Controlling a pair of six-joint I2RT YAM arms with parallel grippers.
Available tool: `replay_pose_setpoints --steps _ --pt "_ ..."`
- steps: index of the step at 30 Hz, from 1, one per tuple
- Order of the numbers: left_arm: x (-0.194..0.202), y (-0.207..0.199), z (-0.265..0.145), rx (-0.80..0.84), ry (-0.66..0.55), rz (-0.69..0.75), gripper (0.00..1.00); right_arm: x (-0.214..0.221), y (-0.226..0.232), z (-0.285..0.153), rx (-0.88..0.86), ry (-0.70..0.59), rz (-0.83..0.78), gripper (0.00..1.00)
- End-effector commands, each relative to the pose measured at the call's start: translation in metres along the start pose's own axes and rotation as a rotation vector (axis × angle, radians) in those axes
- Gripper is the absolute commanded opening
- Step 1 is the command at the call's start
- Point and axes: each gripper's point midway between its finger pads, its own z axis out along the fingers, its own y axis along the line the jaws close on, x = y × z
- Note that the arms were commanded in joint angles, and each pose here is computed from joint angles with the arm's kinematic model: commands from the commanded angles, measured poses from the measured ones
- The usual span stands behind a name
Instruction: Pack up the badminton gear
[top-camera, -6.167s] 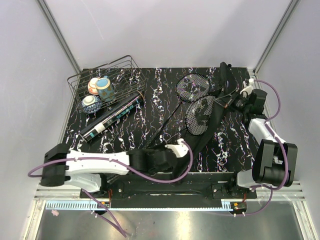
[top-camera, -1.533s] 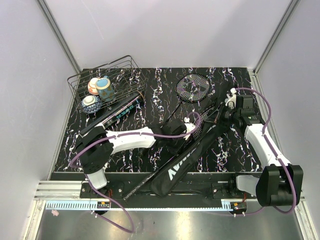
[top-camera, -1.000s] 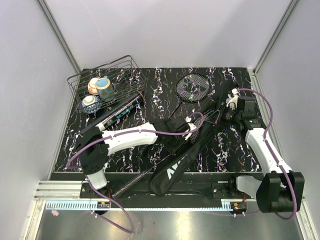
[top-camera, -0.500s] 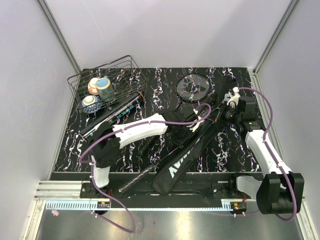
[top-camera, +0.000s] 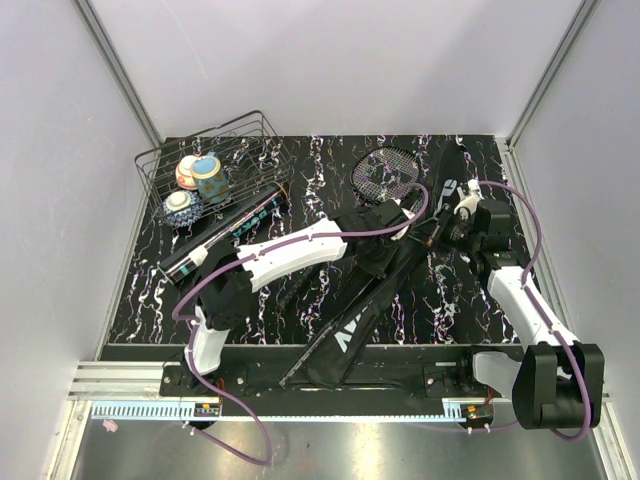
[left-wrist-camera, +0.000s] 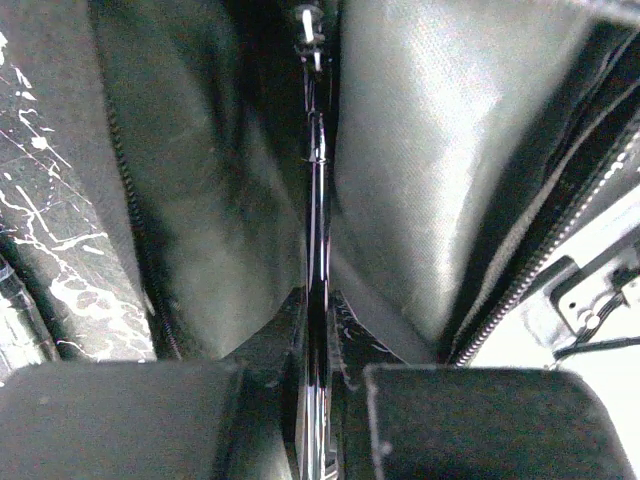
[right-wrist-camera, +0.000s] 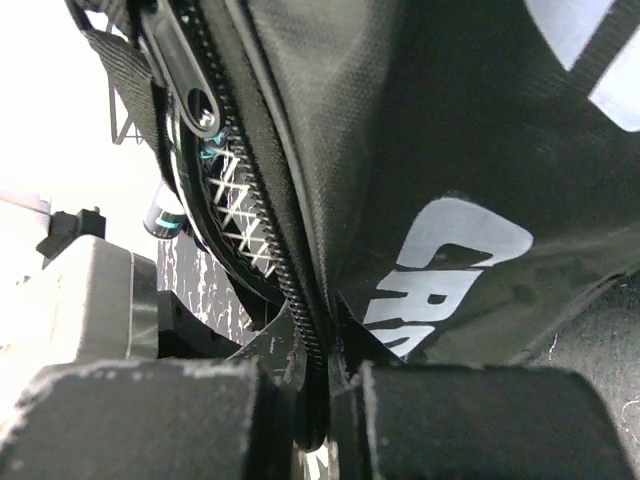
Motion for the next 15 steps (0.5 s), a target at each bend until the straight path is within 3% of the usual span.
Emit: replay_pose_setpoints --steps 1,5,6,9,11,15 --pt "-0.101 -0.02 -0.024 0.039 -0.374 -0.139 0.0 0.019 0.016 -0.003 -0.08 0.064 0.061 0.0" --pt "-0.122 -0.012 -0.019 0.013 -0.492 -0.124 0.0 0.031 0.011 -0.002 -0.061 0.114 0.117 0.0" --pt "-0.137 -0.021 -0.025 0.063 -0.571 -0.1 0.0 0.031 0.011 -0.002 -0.059 0.126 0.113 0.0" --pt "-0.135 -0.03 -0.021 0.12 -0.584 0.045 0.0 0.033 0.008 0.0 -0.03 0.171 0.119 0.0" --pt "-0.133 -0.022 -0.017 0.042 -0.599 0.109 0.0 0.029 0.007 0.0 -0.014 0.16 0.113 0.0" --pt "-0.141 0.003 -0.019 -0.116 -0.669 0.077 0.0 0.026 0.009 0.004 -0.022 0.182 0.118 0.0"
